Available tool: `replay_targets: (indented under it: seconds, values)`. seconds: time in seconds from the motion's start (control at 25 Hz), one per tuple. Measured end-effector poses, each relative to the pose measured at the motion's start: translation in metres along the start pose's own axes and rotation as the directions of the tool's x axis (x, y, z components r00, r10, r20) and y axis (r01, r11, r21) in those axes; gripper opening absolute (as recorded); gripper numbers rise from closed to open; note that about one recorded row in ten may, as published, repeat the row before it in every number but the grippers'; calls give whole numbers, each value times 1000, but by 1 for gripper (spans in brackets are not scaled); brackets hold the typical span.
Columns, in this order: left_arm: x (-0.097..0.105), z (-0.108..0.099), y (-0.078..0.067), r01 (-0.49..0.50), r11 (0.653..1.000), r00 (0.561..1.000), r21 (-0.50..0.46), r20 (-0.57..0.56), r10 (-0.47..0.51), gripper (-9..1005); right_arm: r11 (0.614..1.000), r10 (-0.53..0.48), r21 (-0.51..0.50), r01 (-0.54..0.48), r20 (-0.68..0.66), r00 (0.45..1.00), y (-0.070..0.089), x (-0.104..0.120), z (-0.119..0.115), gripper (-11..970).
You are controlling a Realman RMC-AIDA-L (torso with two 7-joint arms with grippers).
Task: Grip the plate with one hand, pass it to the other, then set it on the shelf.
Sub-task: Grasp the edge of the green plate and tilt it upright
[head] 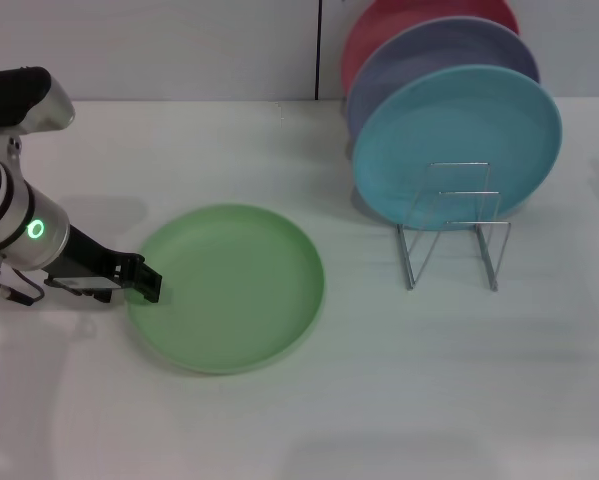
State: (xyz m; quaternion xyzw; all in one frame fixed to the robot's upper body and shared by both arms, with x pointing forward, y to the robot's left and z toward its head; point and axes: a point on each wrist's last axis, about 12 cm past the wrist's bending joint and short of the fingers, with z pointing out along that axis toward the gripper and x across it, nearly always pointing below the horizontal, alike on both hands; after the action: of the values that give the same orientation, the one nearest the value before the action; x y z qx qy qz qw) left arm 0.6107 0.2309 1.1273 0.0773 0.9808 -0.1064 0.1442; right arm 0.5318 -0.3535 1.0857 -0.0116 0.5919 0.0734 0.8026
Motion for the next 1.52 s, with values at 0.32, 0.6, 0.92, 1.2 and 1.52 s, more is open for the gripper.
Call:
replay_targets:
  seconds: [0.32,0.6,0.92,1.2,1.52]
  values:
    - [0,1,0,-3,1000,1000,4,5,3,609,1000,0,0,0,0,1000,0,0,0,760]
    - [-1,1,-1,-12,1000,1000,4,7,12,559,1000,0,0,0,1,1000,0,0,0,760]
    - [-1,2,0,-14,1000,1000,-1,6,14,365,1000,-1,-1,1,3,1000,0,-1,1,759]
    - [-1,2,0,-19,1000,1000,-4,6,19,356,1000,-1,-1,1,3,1000,0,-1,1,760]
    - [-1,2,-1,-27,1000,1000,-6,4,27,273,1000,-1,-2,1,5,1000,0,-1,1,759]
